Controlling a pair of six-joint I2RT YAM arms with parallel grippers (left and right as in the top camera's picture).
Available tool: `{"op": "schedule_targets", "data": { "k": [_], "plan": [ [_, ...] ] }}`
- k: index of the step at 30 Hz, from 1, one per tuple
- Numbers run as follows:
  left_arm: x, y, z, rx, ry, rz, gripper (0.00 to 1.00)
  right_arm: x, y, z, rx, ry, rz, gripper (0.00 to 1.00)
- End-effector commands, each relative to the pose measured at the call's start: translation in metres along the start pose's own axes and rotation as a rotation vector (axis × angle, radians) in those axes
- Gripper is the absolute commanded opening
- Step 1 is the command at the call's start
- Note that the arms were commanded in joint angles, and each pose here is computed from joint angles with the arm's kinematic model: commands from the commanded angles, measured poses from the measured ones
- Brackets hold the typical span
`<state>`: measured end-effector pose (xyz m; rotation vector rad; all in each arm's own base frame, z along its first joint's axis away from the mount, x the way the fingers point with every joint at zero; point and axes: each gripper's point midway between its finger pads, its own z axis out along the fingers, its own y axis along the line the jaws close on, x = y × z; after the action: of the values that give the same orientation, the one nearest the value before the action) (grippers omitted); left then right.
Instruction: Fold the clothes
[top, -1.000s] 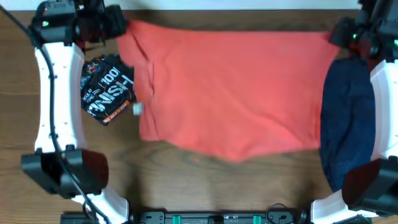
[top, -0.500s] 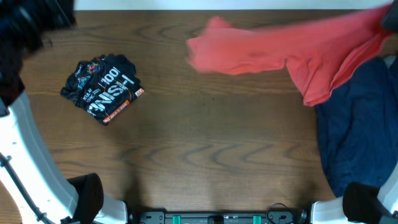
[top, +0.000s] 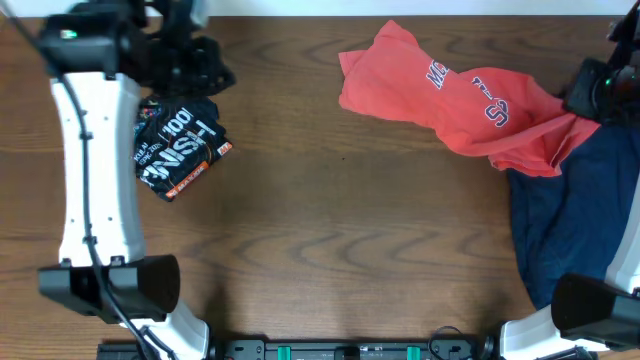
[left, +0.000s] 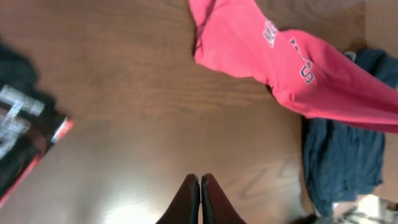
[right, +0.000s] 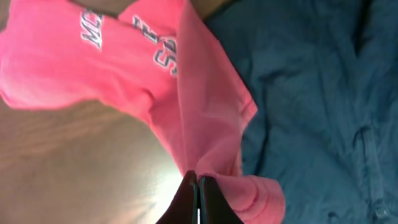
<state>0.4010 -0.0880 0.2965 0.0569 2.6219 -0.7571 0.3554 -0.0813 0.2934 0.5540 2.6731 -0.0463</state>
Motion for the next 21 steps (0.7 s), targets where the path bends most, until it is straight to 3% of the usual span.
{"op": "schedule_targets", "data": {
  "k": [1, 2, 4, 7, 11, 21],
  "plan": [
    [0.006, -0.014, 0.027, 0.040, 0.021, 0.073, 0.30, 0.007, 0.012, -0.010, -0.031, 0.000, -0.051, 0.01],
    [0.006, -0.016, 0.038, 0.048, 0.021, 0.091, 0.49, 0.009, 0.013, -0.010, -0.032, 0.006, -0.055, 0.01],
    [0.004, -0.018, 0.065, 0.054, 0.017, 0.133, 0.56, 0.010, 0.016, -0.010, -0.034, 0.009, -0.063, 0.01],
    [0.002, -0.014, 0.102, 0.028, 0.017, 0.166, 0.82, 0.011, 0.019, -0.010, -0.038, 0.010, -0.071, 0.01],
    [-0.002, -0.012, 0.155, 0.012, 0.033, 0.213, 0.89, 0.011, 0.020, -0.010, -0.038, 0.011, -0.074, 0.01],
    [-0.017, 0.005, 0.277, -0.002, -0.021, 0.312, 0.89, 0.012, 0.020, -0.010, -0.038, 0.014, -0.083, 0.01]
  ]
}}
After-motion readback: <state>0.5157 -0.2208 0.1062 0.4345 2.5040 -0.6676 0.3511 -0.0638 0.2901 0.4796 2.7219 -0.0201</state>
